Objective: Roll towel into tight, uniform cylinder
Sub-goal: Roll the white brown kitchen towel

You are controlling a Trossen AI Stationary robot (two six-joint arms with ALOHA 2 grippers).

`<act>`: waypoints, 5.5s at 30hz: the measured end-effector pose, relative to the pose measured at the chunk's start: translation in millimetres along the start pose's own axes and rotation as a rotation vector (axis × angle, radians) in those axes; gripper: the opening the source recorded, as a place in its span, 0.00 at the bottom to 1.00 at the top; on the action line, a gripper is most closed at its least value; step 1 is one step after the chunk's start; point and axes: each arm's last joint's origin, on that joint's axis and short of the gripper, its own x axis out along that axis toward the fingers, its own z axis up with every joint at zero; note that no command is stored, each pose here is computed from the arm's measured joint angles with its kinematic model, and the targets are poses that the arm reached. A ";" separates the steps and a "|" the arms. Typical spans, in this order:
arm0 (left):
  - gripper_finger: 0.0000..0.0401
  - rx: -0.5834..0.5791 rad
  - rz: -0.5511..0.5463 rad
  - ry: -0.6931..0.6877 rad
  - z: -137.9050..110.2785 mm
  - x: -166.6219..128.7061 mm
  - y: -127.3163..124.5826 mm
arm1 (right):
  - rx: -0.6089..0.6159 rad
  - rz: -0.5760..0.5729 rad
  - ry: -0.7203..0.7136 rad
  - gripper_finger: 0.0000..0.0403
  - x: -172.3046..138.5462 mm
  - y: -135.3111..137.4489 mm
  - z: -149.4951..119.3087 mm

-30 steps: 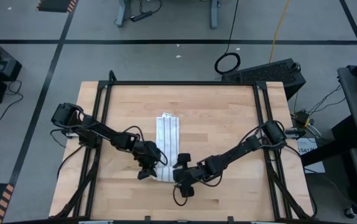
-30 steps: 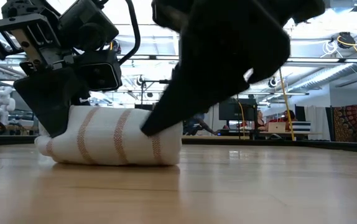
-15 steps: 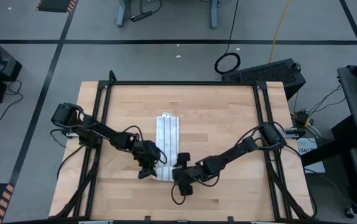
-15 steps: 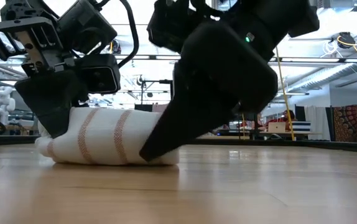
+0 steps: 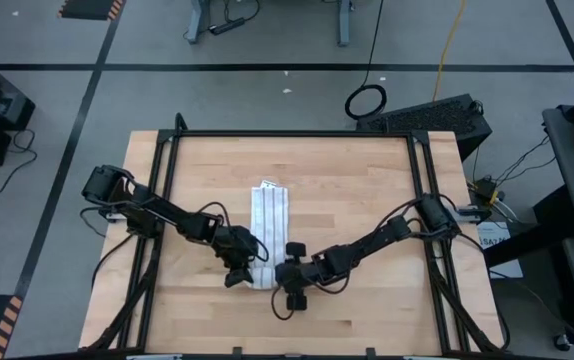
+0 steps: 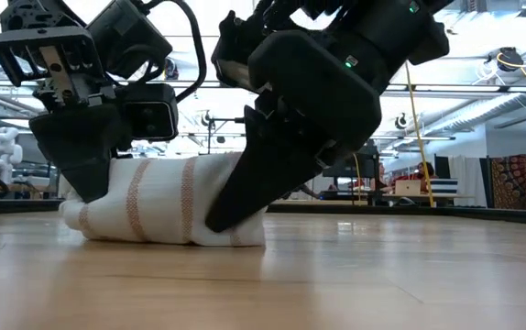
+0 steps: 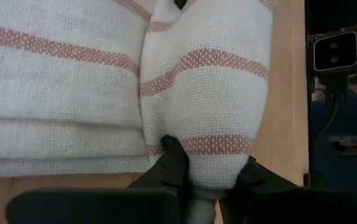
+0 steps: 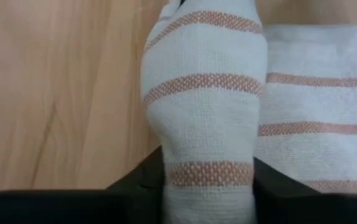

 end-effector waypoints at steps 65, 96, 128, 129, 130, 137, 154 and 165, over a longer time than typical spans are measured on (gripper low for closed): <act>0.97 0.574 0.485 -0.318 -38.4 7.1 -60.5 | 0.611 0.499 0.214 0.09 18.6 -101.2 16.6; 0.15 0.305 0.242 -0.226 -15.5 8.9 -36.8 | 0.464 0.519 0.201 0.43 -19.2 -98.9 31.9; 0.15 -0.088 -0.025 -0.406 -48.3 -18.5 0.6 | -0.033 -0.079 -0.073 0.77 -59.5 -11.5 32.6; 0.15 -0.091 -0.019 -0.400 -50.9 -18.8 2.9 | -0.048 -0.079 -0.084 0.77 -59.3 -13.0 34.3; 0.15 -0.094 -0.012 -0.395 -53.0 -19.1 4.8 | -0.059 -0.078 -0.092 0.77 -59.0 -14.6 35.7; 0.15 -0.087 0.005 -0.392 -56.9 -19.7 8.2 | -0.092 0.003 -0.117 0.77 -48.5 -35.0 44.1; 0.25 -0.086 0.048 -0.370 -59.4 -18.8 11.2 | -0.180 0.074 -0.115 0.87 -9.2 -51.0 34.1; 0.26 -0.143 0.066 -0.346 -61.9 -18.1 13.7 | -0.172 0.080 -0.093 0.88 12.4 -53.7 22.8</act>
